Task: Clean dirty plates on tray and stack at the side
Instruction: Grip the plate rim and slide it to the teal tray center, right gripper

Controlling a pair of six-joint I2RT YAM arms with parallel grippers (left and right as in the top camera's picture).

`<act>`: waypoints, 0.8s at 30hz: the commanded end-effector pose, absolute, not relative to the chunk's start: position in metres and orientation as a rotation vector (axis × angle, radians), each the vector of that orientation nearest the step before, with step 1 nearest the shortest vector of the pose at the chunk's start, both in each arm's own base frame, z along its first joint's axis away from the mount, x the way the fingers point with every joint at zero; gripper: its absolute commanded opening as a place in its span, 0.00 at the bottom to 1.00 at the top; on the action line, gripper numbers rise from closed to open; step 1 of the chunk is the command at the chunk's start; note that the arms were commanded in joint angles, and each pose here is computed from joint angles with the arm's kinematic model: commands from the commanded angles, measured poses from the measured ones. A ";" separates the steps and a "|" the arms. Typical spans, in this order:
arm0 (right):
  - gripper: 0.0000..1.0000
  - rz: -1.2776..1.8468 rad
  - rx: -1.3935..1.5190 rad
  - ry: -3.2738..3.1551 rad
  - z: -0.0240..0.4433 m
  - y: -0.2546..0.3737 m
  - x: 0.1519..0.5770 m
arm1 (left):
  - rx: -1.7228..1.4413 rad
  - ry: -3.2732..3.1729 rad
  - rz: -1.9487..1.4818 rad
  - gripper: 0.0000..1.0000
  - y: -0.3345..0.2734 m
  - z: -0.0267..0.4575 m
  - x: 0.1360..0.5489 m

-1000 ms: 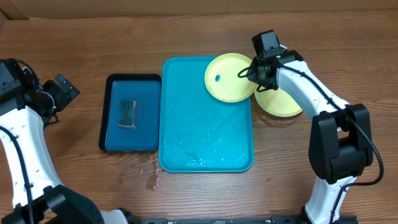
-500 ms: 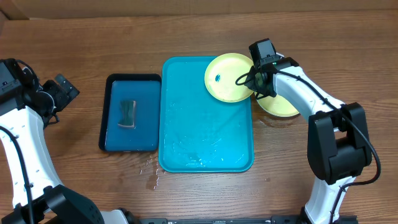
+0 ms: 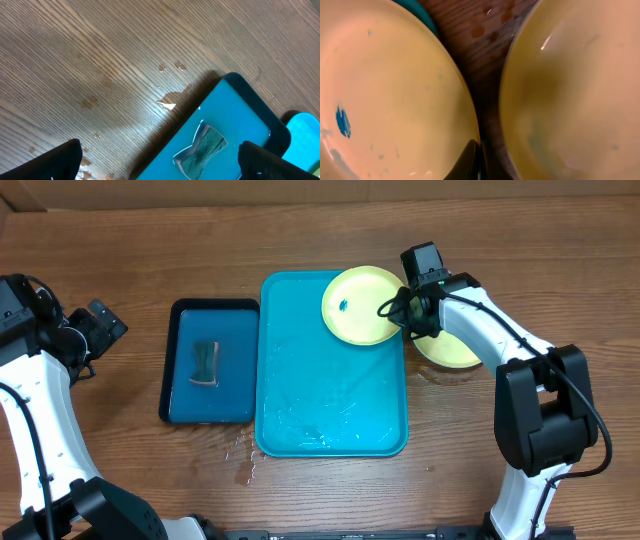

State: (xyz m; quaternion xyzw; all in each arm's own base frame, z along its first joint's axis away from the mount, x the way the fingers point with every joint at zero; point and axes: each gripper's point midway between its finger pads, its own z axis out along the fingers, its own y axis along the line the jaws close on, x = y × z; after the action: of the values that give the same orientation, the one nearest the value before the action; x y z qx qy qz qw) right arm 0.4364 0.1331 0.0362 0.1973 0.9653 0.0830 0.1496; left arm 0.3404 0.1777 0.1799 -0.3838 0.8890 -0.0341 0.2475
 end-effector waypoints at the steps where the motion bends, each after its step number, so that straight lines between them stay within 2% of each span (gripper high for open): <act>1: 0.04 0.367 0.524 2.842 0.034 0.158 0.422 | -1.054 2.423 -0.110 1.00 0.176 0.179 0.343; 15: 0.04 0.291 0.360 3.044 0.025 0.196 0.361 | -1.054 2.423 -0.110 1.00 0.176 0.179 0.343; 24: 0.04 0.273 0.172 3.077 0.024 0.209 0.348 | -1.054 2.423 -0.110 1.00 0.176 0.179 0.343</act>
State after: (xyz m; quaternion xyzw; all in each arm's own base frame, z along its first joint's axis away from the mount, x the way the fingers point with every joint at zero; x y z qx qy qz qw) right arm 0.3523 0.2041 0.0251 0.0918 0.9916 0.0876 0.0246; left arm 0.3404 0.1777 0.1799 -0.3838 0.8890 -0.0341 0.2475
